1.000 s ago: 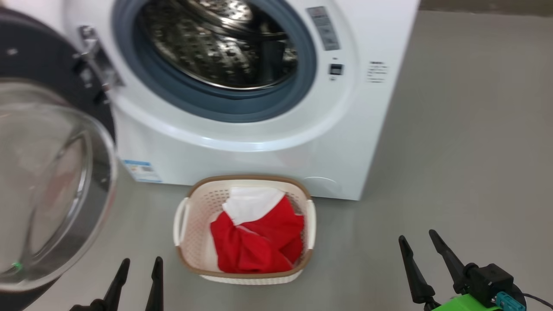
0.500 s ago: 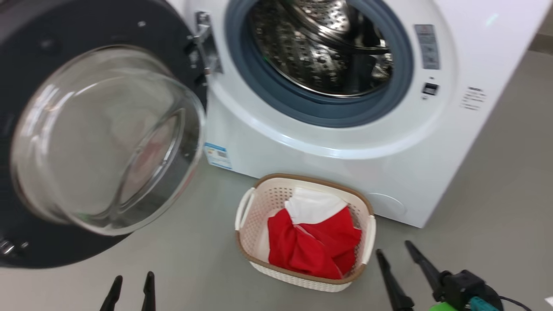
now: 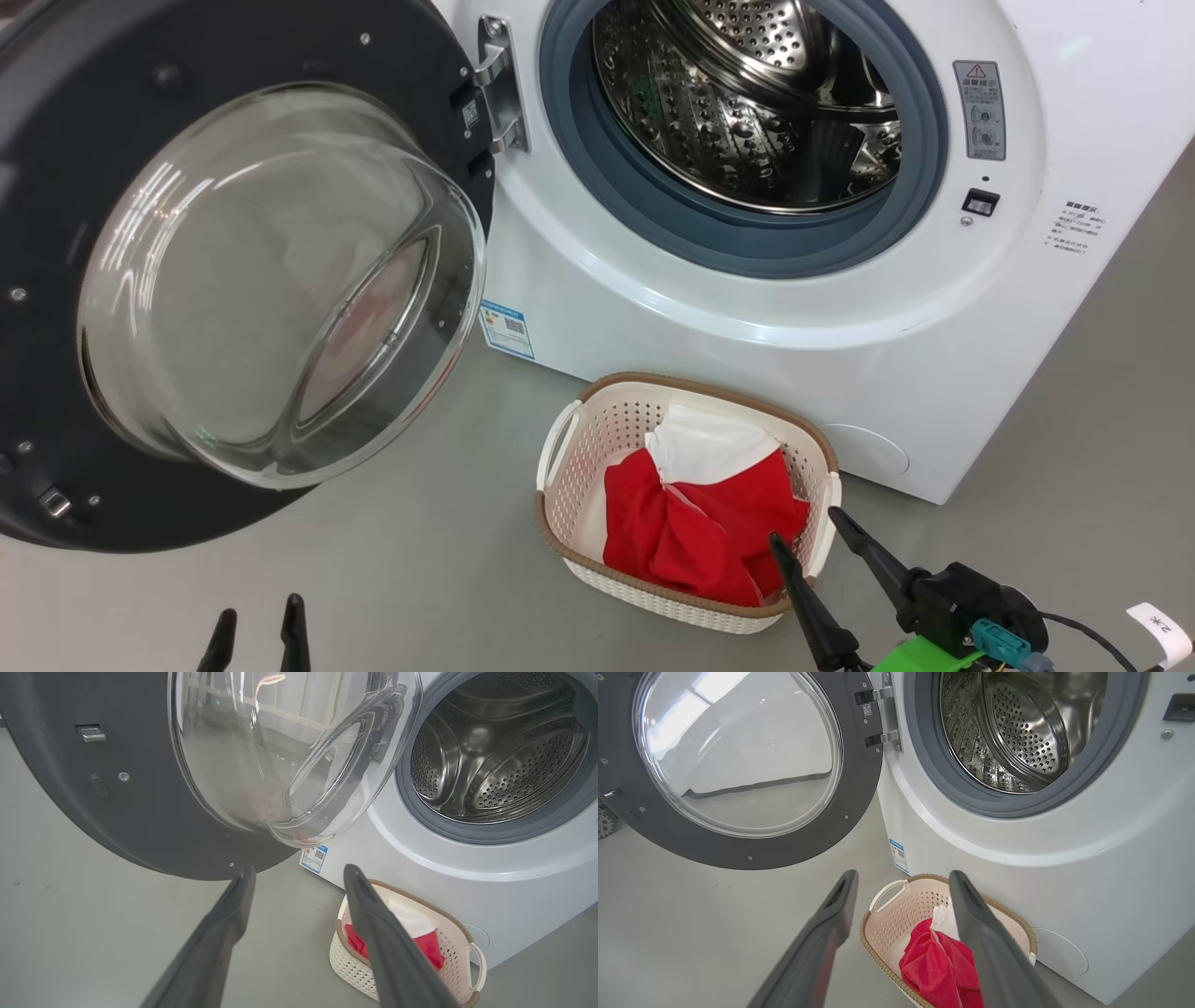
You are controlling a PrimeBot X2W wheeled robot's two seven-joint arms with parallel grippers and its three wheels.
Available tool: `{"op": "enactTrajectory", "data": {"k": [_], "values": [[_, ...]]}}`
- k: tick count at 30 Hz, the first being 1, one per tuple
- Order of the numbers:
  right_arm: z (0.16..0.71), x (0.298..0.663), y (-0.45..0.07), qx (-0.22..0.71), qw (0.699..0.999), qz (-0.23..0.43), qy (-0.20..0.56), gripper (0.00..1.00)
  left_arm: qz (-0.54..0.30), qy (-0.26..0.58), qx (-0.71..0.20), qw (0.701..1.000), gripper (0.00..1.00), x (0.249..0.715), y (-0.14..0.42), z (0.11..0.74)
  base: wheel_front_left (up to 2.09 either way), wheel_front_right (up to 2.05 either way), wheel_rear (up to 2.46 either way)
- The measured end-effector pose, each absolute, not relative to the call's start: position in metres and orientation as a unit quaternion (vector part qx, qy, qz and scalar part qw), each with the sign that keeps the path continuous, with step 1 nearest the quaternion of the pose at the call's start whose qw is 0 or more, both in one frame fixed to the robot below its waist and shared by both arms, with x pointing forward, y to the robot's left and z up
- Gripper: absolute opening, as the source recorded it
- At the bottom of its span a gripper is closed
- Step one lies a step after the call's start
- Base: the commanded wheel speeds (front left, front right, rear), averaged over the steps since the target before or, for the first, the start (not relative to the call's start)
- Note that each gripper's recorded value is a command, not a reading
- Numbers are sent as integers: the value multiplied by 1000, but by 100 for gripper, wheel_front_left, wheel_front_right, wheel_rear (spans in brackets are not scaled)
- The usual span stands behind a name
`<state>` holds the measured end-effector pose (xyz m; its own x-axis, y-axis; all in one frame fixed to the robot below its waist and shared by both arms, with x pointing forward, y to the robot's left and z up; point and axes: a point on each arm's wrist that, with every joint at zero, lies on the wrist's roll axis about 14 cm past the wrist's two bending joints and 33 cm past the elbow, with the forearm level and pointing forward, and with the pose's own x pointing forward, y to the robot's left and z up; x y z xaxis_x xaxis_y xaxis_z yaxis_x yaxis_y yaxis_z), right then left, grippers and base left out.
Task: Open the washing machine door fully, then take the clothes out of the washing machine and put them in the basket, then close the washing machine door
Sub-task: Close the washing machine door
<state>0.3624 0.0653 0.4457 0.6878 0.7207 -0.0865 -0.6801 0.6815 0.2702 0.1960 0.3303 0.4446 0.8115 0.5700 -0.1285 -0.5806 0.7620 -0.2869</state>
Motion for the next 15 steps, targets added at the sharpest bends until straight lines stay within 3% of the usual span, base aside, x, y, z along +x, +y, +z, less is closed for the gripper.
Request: {"op": "enactTrajectory", "data": {"k": [4, 5, 6, 7, 15], "values": [[447, 362, 64, 107, 913, 384, 92, 100, 308, 15, -158, 938, 100, 196, 331, 445, 0, 0, 0], [447, 362, 64, 107, 913, 384, 91, 100, 307, 14, -158, 938, 93, 197, 330, 446, 0, 0, 0], [448, 362, 64, 107, 913, 383, 90, 100, 307, 11, -160, 938, 40, 197, 331, 447, 0, 0, 0], [448, 362, 63, 107, 913, 382, 89, 100, 309, 4, -162, 937, 0, 197, 333, 450, 0, 0, 0], [449, 363, 64, 115, 915, 377, 90, 100, 315, -110, -114, 936, 0, 207, 364, 525, 0, 0, 0]]}}
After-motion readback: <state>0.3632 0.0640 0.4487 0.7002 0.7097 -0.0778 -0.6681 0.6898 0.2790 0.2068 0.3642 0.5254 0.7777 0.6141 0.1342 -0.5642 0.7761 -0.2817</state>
